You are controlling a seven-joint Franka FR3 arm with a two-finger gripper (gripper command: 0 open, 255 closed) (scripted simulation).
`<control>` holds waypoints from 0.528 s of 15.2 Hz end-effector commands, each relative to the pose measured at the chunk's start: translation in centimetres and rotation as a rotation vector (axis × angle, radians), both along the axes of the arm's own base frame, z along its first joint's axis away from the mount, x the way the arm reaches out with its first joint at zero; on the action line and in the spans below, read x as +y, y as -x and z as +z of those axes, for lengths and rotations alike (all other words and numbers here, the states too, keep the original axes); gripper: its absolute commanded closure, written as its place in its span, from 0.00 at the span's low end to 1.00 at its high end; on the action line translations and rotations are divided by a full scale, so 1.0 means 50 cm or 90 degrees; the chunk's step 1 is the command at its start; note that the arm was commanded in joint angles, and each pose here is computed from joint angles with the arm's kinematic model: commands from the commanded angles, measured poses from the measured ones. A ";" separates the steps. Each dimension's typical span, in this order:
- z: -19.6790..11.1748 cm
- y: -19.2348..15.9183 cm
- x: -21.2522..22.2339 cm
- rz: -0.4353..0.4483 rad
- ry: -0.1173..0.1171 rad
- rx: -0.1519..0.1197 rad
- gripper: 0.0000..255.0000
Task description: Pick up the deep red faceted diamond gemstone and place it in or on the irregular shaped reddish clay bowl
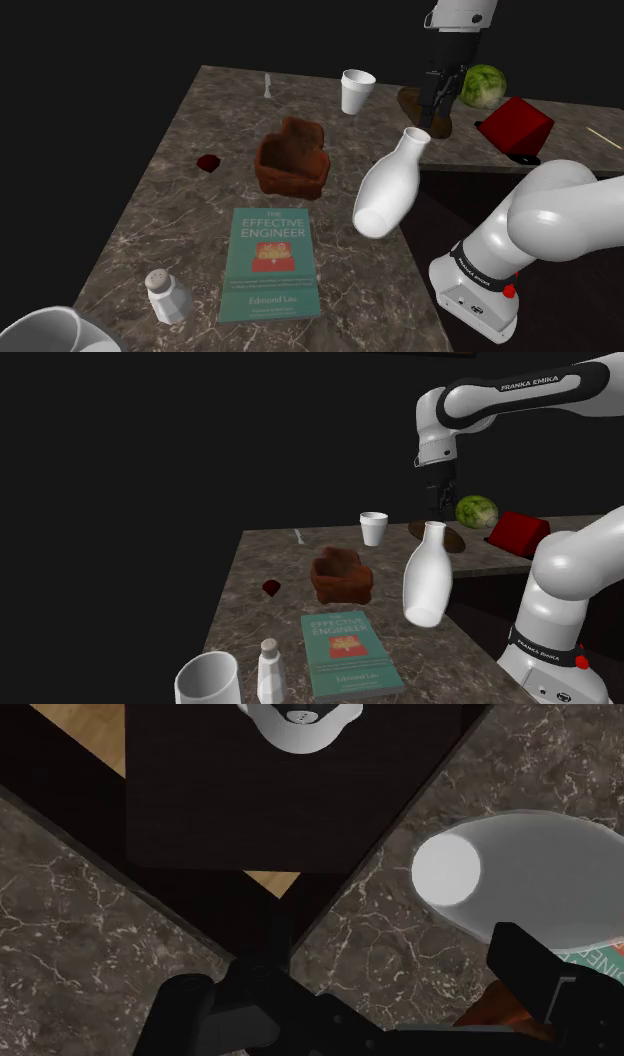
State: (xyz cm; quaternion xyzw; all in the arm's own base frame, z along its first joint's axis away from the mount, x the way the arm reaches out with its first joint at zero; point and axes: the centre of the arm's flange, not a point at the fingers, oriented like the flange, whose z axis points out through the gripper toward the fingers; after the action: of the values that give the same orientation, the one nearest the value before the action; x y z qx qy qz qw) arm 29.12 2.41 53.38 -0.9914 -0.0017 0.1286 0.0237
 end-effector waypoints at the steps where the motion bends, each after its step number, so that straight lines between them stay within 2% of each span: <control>1: 0.000 0.000 0.000 0.000 0.000 0.000 0.00; 8: -0.067 -0.106 0.124 0.016 0.003 -0.031 0.00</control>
State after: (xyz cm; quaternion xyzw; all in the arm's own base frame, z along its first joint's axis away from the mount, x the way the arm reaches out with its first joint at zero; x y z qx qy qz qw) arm 33.54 7.76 50.29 -0.9938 -0.0125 0.1088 0.0199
